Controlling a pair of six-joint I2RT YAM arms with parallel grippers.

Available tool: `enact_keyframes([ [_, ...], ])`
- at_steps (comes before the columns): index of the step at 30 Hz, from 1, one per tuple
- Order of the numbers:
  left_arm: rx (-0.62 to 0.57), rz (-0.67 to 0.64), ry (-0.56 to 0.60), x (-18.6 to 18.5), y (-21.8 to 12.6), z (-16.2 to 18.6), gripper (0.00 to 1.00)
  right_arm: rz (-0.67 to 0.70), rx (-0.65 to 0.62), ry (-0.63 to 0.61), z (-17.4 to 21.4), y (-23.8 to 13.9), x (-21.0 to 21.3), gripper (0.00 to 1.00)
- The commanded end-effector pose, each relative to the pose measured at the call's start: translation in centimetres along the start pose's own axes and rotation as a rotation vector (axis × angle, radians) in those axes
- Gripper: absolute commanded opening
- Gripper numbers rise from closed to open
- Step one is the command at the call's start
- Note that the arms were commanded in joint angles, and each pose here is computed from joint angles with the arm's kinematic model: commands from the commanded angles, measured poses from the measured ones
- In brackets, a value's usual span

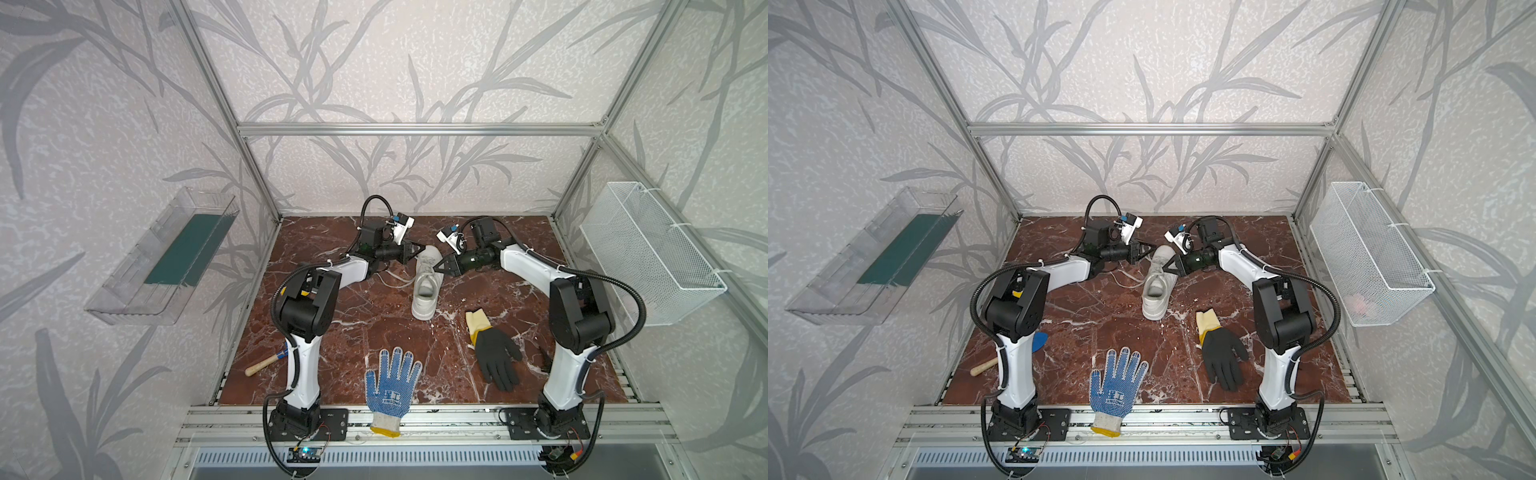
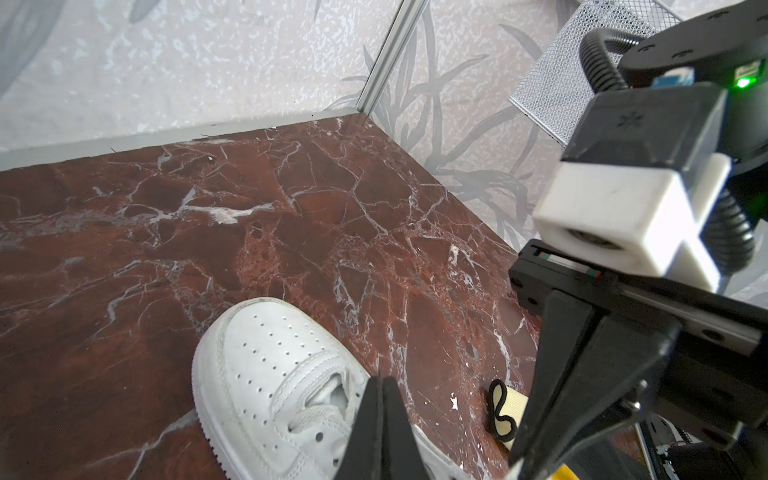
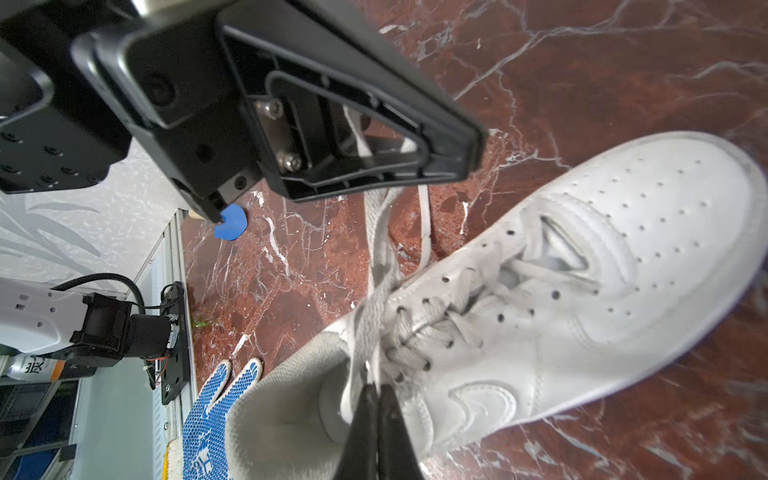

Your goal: Tie the shoes

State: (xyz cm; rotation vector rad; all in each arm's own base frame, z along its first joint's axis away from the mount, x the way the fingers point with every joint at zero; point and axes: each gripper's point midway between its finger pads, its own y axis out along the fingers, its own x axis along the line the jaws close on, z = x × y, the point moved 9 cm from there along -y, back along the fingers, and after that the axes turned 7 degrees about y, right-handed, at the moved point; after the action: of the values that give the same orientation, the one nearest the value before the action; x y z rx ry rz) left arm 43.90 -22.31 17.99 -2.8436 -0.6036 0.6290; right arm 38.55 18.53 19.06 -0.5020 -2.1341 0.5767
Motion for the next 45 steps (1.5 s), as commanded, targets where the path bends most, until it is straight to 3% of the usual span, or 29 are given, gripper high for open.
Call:
enact_keyframes([
  [1,-0.021,-0.018,0.047,-1.0,-1.1,-1.5,0.0,0.05,-0.054,0.006,-0.4,-1.7,0.6,0.0],
  [17,0.007,-0.085,0.054,-0.2,-2.4,-1.6,0.0,0.191,-0.147,0.221,2.2,-4.4,-1.6,0.0],
  [45,0.042,-0.24,0.031,0.9,-4.8,-0.2,0.0,0.345,-0.249,0.481,6.8,-7.8,-3.8,0.0],
])
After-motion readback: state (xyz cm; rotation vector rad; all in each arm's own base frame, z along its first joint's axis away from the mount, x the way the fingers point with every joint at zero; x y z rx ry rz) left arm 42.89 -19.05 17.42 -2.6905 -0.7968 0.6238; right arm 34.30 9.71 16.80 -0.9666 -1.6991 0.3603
